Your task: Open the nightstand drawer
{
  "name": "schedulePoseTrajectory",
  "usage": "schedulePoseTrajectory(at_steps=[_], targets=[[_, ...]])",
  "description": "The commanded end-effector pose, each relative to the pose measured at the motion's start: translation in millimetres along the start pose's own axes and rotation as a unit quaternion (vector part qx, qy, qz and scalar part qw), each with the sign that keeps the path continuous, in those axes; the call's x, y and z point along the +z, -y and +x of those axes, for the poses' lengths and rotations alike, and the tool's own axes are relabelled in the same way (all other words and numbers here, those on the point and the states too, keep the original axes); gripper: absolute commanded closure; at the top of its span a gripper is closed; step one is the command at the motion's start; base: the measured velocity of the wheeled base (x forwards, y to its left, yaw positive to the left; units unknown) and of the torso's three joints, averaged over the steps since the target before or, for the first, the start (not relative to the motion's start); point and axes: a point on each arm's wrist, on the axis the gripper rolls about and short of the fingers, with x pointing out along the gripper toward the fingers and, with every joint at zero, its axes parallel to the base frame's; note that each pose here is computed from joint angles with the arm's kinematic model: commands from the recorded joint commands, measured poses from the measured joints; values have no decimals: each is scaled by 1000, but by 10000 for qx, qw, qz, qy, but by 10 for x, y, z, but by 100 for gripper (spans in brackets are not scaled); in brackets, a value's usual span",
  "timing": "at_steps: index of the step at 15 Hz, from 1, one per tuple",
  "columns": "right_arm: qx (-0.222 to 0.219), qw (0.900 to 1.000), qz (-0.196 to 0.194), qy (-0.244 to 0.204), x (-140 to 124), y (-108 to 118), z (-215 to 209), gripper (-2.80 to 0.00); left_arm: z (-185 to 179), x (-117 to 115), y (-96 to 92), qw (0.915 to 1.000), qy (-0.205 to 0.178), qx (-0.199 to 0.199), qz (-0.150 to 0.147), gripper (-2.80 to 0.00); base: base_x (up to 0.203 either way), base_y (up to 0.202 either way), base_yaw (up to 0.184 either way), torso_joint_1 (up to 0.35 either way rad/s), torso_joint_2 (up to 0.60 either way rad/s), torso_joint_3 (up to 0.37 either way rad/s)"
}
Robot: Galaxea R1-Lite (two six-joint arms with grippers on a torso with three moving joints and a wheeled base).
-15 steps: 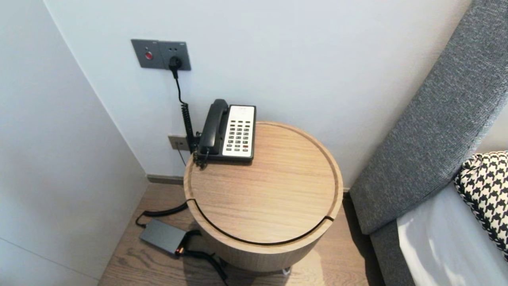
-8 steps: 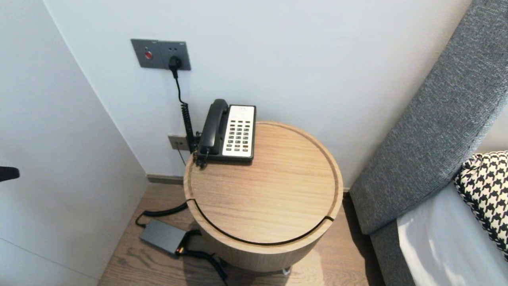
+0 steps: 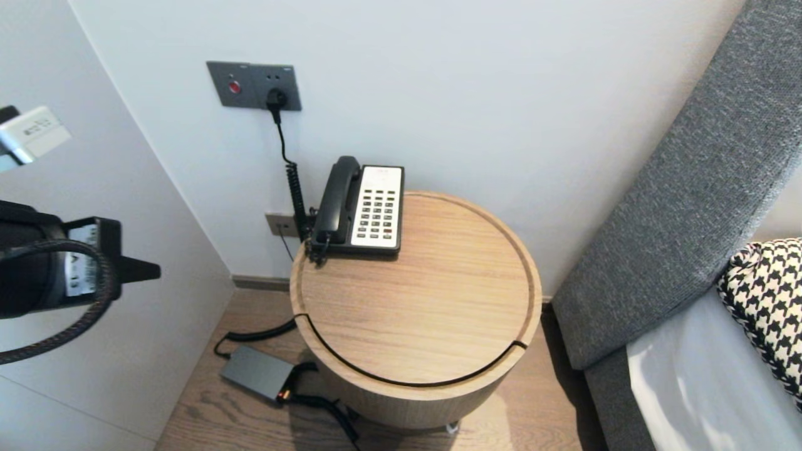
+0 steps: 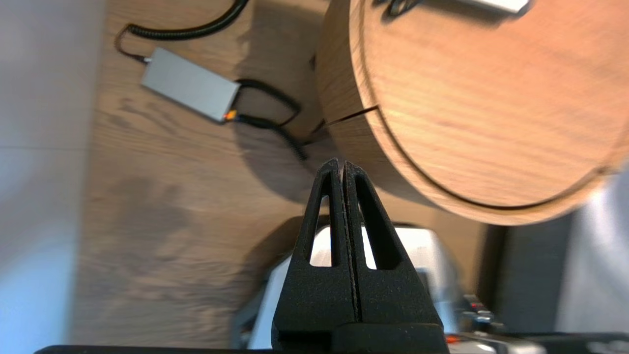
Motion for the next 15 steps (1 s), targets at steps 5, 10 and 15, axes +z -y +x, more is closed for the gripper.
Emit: schedulePoseTrajectory(at_steps=[5,10,15], targets=[[7,9999,-1,-128,-68,0,17,0,937,-173,720,9952,-751,-100,626,0,0,0,0,0,0,0],[1,9999,-1,-128,-68,1,17,0,1234,-319,867,9881,-1227,-649,662,0,0,0,0,0,0,0],[1,9999,-1,-128,-68,1,17,0,1387,-644,998,9788,-1634,-892,855,0,0,0,0,0,0,0]])
